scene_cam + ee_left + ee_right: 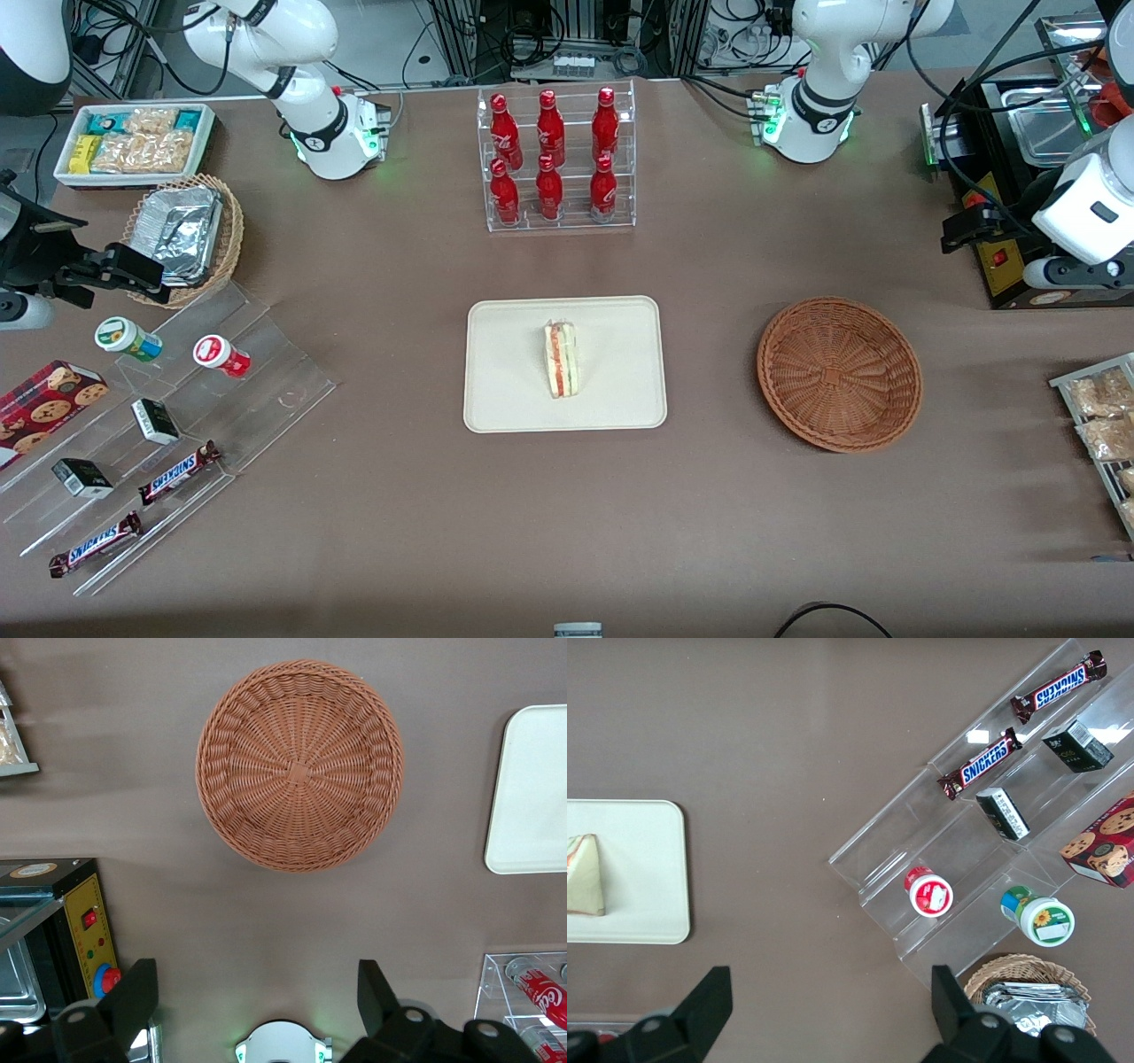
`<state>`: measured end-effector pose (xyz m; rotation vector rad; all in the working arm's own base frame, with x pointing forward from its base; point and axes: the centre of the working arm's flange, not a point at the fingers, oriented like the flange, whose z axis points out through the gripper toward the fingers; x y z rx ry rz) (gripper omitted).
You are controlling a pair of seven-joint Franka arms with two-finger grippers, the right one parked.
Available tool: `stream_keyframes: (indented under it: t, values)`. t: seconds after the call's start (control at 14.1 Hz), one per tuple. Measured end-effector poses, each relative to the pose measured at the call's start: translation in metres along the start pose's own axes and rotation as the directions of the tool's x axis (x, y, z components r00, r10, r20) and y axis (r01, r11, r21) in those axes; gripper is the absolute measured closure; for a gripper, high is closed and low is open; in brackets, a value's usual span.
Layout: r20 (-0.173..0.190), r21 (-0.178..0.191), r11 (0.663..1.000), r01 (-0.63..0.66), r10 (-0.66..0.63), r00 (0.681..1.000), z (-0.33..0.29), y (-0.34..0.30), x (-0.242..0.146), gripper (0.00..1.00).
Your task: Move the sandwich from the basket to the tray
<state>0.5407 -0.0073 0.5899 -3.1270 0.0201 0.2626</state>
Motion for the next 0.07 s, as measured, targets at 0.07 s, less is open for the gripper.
stream_keyframes:
  t: [0.07]
  values:
    - [-0.003, -0.001, 1.0, 0.005, -0.005, 1.0, -0.001, -0.003, 0.0001, 0.0]
